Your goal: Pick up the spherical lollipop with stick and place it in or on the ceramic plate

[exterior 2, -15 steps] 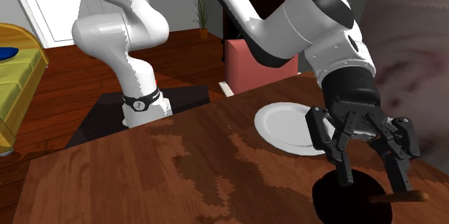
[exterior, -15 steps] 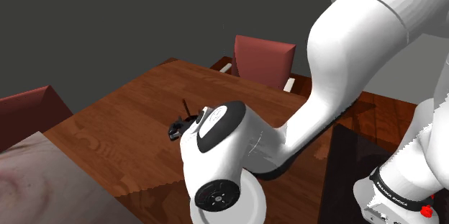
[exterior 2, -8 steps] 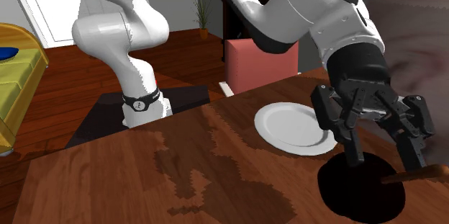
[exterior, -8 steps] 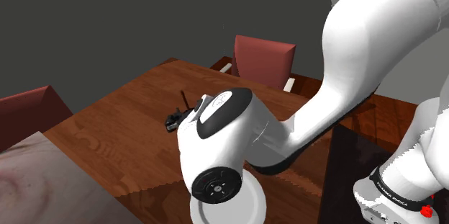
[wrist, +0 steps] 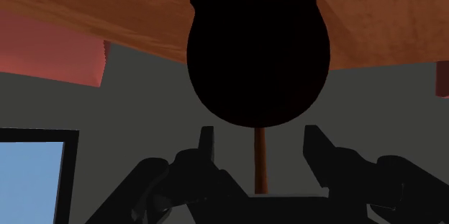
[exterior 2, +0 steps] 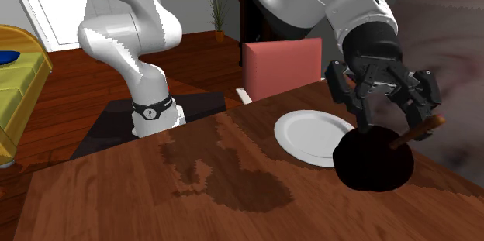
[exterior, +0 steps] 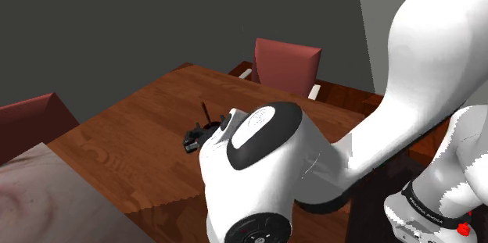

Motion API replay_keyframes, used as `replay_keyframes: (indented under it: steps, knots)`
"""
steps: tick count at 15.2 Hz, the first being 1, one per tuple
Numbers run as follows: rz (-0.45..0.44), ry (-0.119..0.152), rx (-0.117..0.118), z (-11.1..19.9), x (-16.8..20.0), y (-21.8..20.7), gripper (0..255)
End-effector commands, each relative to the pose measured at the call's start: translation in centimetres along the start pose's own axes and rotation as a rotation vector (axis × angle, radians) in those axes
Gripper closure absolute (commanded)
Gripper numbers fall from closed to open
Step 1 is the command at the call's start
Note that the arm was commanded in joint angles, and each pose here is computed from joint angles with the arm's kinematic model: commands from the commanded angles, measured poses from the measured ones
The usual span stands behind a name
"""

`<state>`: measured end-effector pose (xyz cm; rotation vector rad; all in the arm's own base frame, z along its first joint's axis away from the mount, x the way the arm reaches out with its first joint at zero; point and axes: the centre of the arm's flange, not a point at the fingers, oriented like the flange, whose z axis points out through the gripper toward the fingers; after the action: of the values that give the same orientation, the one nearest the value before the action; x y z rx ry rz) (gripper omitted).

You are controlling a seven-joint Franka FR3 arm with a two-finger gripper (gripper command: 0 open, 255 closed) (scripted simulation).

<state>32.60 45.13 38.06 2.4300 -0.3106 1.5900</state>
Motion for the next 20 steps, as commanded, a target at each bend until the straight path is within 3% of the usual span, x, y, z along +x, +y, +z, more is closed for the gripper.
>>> replay_keyframes:
  steps: [1, 13, 20]
  knots:
    - [0.001, 0.000, -0.001, -2.6, -0.8, 0.3, 255]
    - [0.001, 0.000, -0.001, -17.8, -5.9, 2.5, 255]
    - [0.001, 0.000, -0.001, -16.3, -9.3, 2.2, 255]
